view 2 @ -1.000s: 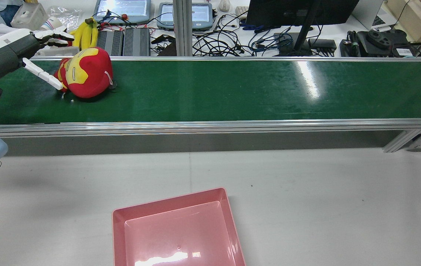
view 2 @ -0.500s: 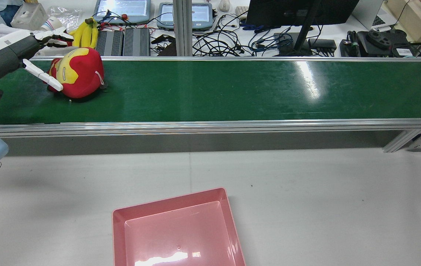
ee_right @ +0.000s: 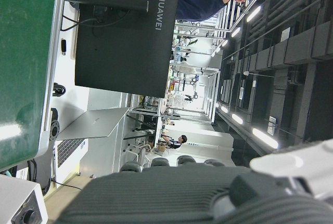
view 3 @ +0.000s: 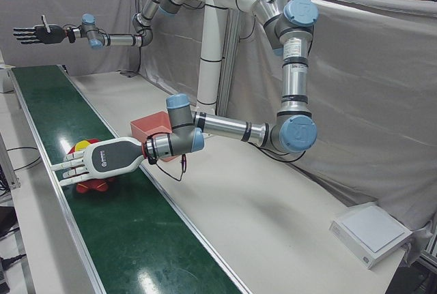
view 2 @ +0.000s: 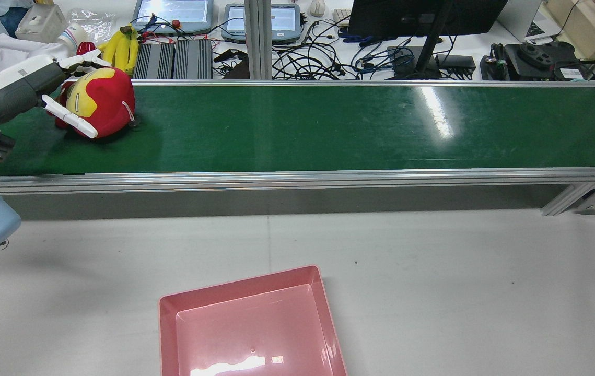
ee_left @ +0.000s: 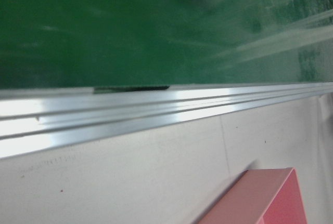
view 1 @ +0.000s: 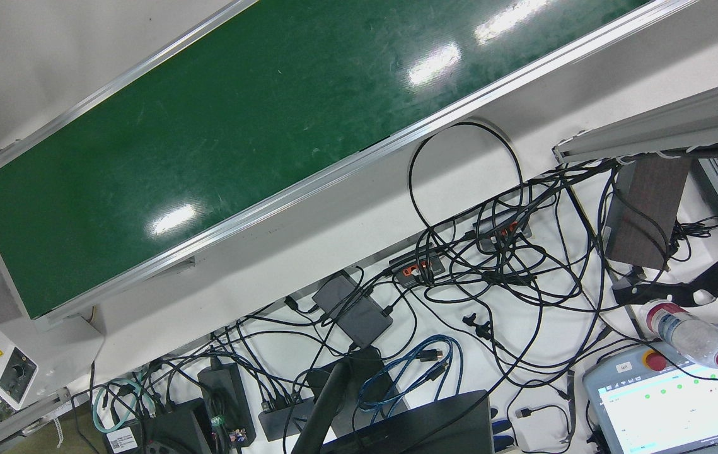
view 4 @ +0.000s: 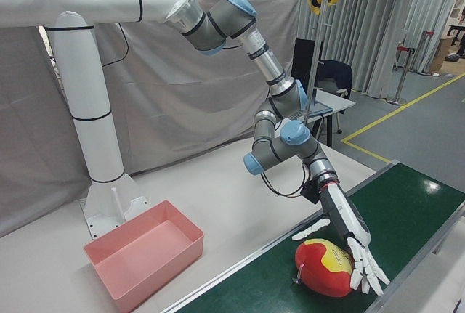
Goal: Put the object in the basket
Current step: 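Close the left hand fingers around the plush toy's head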
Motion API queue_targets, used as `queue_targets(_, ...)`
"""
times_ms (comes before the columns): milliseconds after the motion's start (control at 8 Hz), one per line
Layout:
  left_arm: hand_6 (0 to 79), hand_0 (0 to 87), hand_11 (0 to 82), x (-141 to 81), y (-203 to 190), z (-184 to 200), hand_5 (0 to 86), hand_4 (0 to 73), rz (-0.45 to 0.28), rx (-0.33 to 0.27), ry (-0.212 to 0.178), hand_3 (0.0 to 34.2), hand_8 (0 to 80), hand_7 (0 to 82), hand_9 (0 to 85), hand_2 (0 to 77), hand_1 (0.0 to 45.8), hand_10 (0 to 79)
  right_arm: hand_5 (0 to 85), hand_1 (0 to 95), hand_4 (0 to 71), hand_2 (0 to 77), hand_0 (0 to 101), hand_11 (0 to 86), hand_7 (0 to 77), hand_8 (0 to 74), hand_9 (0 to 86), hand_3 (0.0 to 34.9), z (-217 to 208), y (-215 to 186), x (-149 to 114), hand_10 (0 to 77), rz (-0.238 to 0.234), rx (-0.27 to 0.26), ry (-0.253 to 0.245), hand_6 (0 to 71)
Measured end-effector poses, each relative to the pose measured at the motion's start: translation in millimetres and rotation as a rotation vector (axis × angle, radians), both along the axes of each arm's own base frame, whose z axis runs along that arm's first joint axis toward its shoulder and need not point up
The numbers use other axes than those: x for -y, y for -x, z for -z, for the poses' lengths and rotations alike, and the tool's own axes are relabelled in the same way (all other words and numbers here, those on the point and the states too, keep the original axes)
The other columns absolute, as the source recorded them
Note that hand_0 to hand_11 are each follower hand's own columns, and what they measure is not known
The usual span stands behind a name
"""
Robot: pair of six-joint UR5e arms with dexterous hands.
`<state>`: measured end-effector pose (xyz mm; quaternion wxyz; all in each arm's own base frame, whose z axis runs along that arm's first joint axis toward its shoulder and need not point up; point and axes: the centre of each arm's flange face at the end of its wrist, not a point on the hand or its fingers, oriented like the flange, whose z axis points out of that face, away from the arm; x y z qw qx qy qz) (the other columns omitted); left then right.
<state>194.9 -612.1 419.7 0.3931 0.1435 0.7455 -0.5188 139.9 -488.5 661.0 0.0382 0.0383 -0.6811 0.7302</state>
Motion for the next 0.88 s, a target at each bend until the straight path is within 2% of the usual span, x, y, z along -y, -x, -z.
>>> queue_targets(125, 4.9, 59.8, 0.5, -2, -4, -1, 22.9, 12.0, -0.004, 0.005, 0.000, 0.0, 11.5, 3.8, 19.1, 0.5, 15.3, 0.0, 0.0, 0.0, 0.0, 0.5, 0, 0.0, 0.5, 0.0, 0.0, 0.0, 0, 0, 0, 0.0, 0.000, 0.000, 0.000, 0.0)
queue_targets(250, 4.9, 58.5, 0.5, -2, -6, -1, 22.9, 12.5, -0.007, 0.007, -0.001, 0.0, 11.5, 4.9, 19.1, 0.5, 17.5, 0.0, 0.0, 0.0, 0.0, 0.5, 0, 0.0, 0.5, 0.0, 0.0, 0.0, 0, 0, 0, 0.0, 0.000, 0.000, 0.000, 0.0)
queue_targets(375, 8.7, 56.3, 0.5, -2, -7, -1, 34.4, 13.1, -0.007, 0.007, -0.001, 0.0, 18.5, 9.8, 26.7, 0.5, 17.5, 0.0, 0.0, 0.0, 0.0, 0.5, 0, 0.0, 0.5, 0.0, 0.0, 0.0, 0, 0, 0, 0.0, 0.000, 0.000, 0.000, 0.0)
queue_targets(625, 16.4, 55.7, 1.1, -2, -5, 0, 62.2, 15.3, -0.004, 0.006, -0.003, 0.0, 30.5, 29.5, 45.3, 14.7, 10.9, 20.7, 0.0, 0.0, 0.0, 0.5, 0, 0.0, 0.5, 0.0, 0.0, 0.0, 0, 0, 0, 0.0, 0.000, 0.000, -0.001, 0.0)
queue_targets(750, 19.1, 55.1, 16.4, -2, -3, 3, 68.2, 17.4, -0.003, -0.001, -0.007, 0.0, 35.5, 38.7, 51.3, 20.7, 9.8, 26.2, 0.0, 0.0, 0.0, 0.5, 0, 0.0, 0.5, 0.0, 0.0, 0.0, 0, 0, 0, 0.0, 0.000, 0.000, -0.001, 0.0)
queue_targets(875, 19.1, 55.1, 16.4, -5, -2, 12, 68.2, 17.4, -0.010, -0.029, -0.019, 0.0, 35.5, 38.7, 51.3, 20.7, 9.8, 26.2, 0.0, 0.0, 0.0, 1.1, 0, 0.0, 0.5, 0.0, 0.0, 0.0, 0, 0, 0, 0.0, 0.000, 0.000, -0.001, 0.0)
